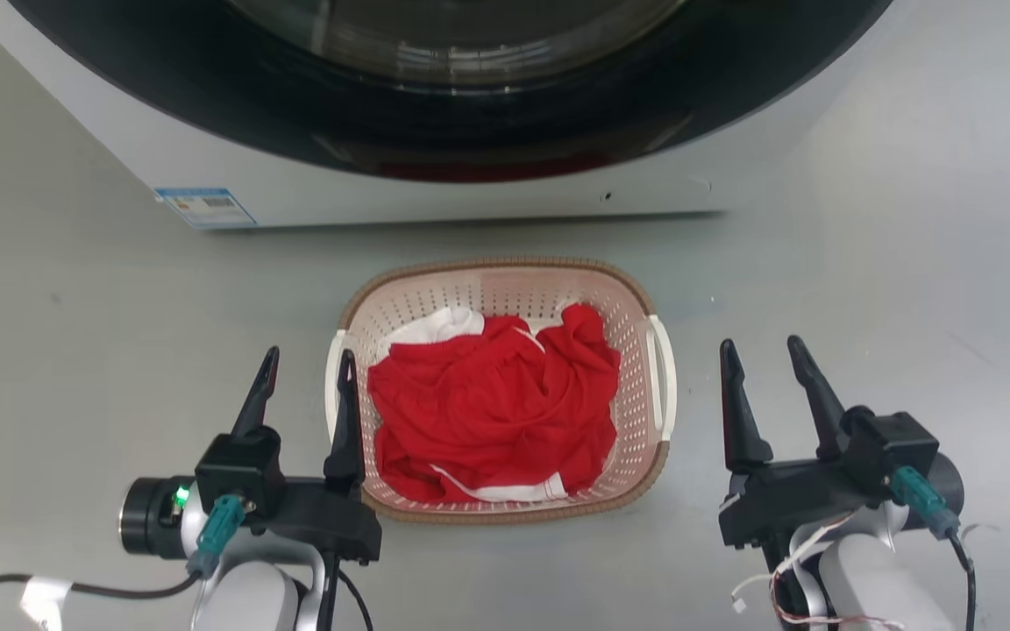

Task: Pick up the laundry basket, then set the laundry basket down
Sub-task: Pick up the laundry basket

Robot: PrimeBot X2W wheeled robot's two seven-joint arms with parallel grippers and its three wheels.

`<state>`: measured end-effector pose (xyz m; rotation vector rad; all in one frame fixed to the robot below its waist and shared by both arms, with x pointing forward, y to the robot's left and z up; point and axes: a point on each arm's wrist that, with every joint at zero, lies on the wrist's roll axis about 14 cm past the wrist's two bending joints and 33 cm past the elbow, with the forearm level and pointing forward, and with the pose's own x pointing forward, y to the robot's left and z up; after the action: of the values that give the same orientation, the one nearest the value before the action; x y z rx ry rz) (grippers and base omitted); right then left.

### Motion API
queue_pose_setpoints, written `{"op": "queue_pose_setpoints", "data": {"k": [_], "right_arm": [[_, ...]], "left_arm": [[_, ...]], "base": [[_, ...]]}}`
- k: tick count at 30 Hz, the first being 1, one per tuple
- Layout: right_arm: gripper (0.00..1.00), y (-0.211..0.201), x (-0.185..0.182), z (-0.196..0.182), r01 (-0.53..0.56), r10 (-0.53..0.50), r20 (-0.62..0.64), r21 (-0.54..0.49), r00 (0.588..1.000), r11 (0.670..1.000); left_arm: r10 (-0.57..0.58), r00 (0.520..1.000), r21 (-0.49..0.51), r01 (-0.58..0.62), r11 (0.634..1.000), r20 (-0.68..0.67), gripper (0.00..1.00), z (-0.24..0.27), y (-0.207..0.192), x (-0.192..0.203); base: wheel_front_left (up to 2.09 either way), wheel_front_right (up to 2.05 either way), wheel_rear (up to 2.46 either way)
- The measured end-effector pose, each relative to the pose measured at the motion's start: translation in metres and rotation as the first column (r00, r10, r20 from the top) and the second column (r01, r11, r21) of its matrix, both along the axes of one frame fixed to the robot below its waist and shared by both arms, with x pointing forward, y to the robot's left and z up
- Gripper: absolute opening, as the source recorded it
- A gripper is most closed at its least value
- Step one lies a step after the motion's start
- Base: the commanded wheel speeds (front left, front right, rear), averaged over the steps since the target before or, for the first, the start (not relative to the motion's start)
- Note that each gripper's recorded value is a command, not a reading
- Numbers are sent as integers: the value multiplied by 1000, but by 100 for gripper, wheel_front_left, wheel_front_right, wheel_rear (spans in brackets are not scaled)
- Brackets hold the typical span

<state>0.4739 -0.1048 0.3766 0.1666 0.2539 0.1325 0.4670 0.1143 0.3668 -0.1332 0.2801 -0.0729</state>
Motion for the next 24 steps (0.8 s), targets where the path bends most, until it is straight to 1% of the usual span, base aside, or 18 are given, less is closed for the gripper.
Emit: {"op": "queue_pose_setpoints", "data": {"k": [3,4,5,13,19,24], "right_arm": [[100,0,5,-10,-6,6,-18,-3,1000,1000],[100,0,9,-20,-8,8,-39,-10,999,1000],[100,0,9,-20,-8,8,-39,-10,999,1000],[100,-2,19,-62,-23,18,-122,-32,992,999],[100,-1,19,-92,-41,31,-190,-45,981,998],[100,3,22,-110,-62,50,-231,-46,972,997]], "left_arm": [[-1,1000,2,1,1000,-24,100,-11,0,4],[2,999,2,-2,1000,-50,100,-23,0,5],[2,999,2,-2,1000,-50,100,-23,0,5],[0,988,-7,-1,1000,-155,100,-67,-3,8],[-5,971,-4,4,1000,-240,100,-98,-3,1],[14,952,-5,-17,1000,-305,100,-119,3,-4]], "base": [[0,0,0],[0,0,0],[0,0,0],[0,0,0],[0,0,0],[0,0,0]]}}
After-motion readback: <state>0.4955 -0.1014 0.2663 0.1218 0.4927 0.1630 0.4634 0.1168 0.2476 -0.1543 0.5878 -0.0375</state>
